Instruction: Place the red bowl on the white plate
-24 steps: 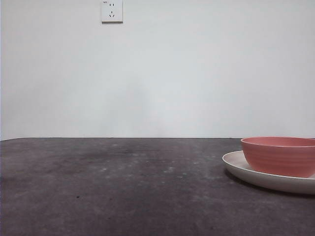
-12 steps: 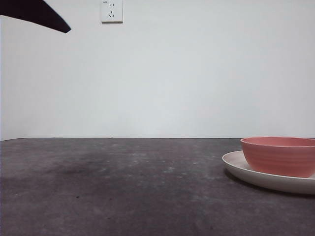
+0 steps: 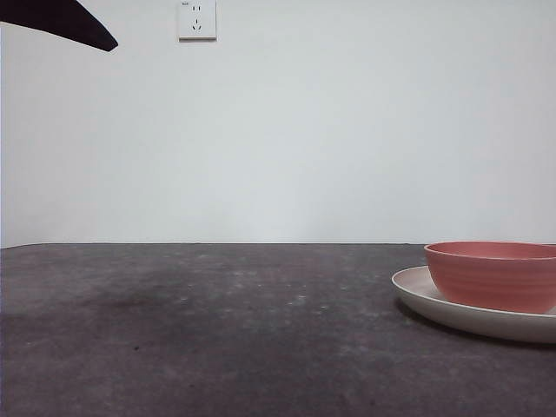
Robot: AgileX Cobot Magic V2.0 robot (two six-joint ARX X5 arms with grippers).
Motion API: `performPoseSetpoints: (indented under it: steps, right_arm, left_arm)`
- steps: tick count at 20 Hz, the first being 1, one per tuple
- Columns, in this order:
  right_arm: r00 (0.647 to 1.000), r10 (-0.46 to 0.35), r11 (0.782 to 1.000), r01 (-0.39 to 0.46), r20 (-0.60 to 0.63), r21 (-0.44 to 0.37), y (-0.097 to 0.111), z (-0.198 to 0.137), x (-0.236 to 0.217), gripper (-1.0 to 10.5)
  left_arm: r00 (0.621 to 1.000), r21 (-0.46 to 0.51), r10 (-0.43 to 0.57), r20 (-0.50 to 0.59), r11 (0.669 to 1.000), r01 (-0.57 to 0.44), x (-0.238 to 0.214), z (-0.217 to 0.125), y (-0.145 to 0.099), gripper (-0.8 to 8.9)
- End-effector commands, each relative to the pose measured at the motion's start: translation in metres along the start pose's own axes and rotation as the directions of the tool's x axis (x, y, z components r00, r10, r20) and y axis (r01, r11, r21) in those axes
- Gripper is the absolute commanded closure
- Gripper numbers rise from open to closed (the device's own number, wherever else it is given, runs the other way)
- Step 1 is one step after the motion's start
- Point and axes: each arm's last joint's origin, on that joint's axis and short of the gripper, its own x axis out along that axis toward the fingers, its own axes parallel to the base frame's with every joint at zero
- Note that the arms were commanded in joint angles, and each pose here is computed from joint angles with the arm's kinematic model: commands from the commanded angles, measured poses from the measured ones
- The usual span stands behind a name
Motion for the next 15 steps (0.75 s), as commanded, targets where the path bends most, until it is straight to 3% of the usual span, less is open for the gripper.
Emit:
performPoseSetpoints:
  steps: [1, 3, 15]
  right_arm:
    - [1.000, 0.008, 0.998, -0.007, -0.024, 0.066, -0.015, 0.011, 0.020, 6.2]
    - [0.998, 0.047, 0.994, -0.043, -0.035, 0.105, -0.024, 0.019, 0.036, 6.3]
    - [0.982, 0.063, 0.988, -0.036, -0.179, 0.153, -0.044, 0.025, 0.104, 6.9]
  left_arm:
    - [1.000, 0.020, -0.012, 0.008, 1.000, 0.012, 0.000, 0.003, -0.001, 5.02]
    - [1.000, 0.020, -0.012, 0.008, 1.000, 0.012, 0.000, 0.003, -0.001, 5.02]
    - [1.000, 0.021, -0.012, 0.010, 1.000, 0.012, 0.000, 0.003, -0.001, 5.02]
